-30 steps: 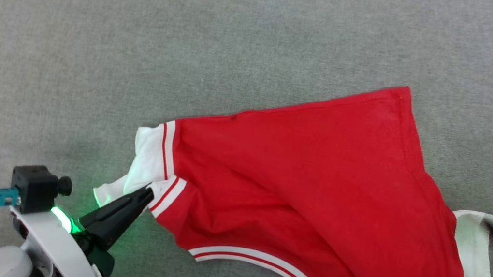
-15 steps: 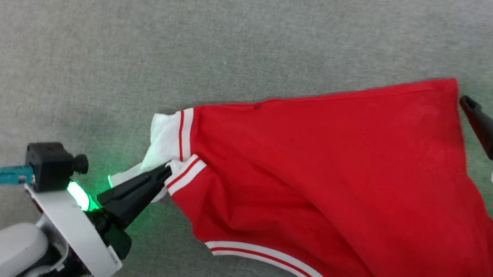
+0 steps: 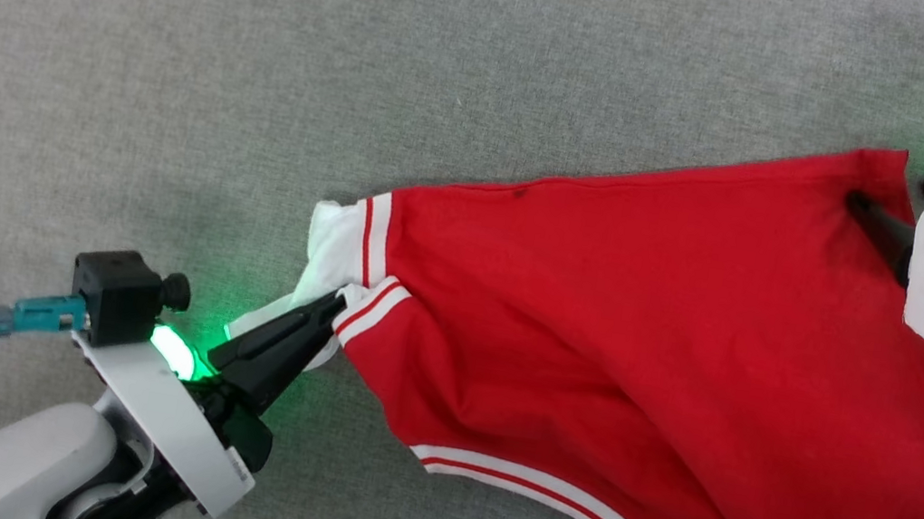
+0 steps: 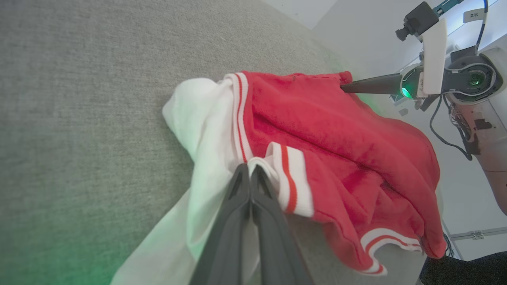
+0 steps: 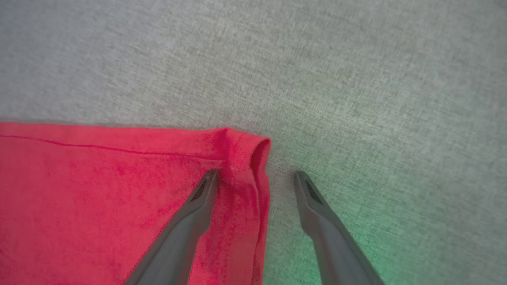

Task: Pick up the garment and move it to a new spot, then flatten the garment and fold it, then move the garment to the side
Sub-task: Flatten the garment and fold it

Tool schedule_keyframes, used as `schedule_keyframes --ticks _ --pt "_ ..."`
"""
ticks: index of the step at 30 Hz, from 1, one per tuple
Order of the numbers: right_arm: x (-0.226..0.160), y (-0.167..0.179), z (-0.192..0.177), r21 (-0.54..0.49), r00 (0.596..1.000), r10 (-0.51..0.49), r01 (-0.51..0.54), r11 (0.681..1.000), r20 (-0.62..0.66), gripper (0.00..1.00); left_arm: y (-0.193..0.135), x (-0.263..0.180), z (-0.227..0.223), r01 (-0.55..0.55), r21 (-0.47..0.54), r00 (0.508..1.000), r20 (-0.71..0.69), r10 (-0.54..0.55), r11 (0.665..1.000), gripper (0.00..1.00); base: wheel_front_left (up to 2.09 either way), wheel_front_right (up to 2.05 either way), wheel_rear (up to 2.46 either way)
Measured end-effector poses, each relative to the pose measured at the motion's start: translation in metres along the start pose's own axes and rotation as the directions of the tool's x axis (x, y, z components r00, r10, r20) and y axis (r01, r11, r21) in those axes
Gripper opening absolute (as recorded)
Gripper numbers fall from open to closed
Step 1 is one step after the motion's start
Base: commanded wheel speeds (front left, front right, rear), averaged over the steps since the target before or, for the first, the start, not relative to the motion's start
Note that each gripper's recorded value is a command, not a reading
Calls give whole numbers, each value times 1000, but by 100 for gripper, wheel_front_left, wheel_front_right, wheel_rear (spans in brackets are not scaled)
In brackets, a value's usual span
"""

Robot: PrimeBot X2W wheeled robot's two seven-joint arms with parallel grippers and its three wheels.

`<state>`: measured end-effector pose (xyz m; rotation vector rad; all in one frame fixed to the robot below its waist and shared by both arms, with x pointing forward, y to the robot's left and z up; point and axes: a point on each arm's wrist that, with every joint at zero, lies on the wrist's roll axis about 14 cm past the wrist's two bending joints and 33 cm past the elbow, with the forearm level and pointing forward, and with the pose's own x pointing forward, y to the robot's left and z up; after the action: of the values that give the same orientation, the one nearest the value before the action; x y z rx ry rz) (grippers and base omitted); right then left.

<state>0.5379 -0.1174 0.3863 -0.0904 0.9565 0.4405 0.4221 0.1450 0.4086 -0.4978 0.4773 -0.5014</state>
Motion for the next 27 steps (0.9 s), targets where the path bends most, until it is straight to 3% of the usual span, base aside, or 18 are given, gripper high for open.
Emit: schedule_keyframes --ticks 1,9,13,15,19,22,27 --pt "0 0 0 3 1000 0 0 1000 4 0 0 0 0 -1 0 1000 2 1 1000 0 0 0 0" --pt "-11 2 26 99 984 0 -18 995 180 0 -2 -5 15 -6 30 999 40 5 1000 0 0 0 0" --pt "-35 -11 61 161 937 -55 -1 987 344 0 0 -7 46 -13 117 996 93 2 993 0 0 0 0" --pt "-51 -24 81 198 899 -103 18 980 426 0 -1 -3 72 -15 176 990 141 -10 984 0 0 0 0" --pt "-88 -55 124 296 782 -219 46 954 584 0 -15 14 142 -1 257 958 278 -73 966 0 0 0 0" --pt "-114 -74 152 355 691 -290 52 933 662 0 -22 27 194 -9 285 925 366 -100 959 0 0 0 0" --pt "-155 -105 193 414 543 -383 71 908 747 0 -26 44 280 -34 249 845 524 -105 968 0 0 0 0"
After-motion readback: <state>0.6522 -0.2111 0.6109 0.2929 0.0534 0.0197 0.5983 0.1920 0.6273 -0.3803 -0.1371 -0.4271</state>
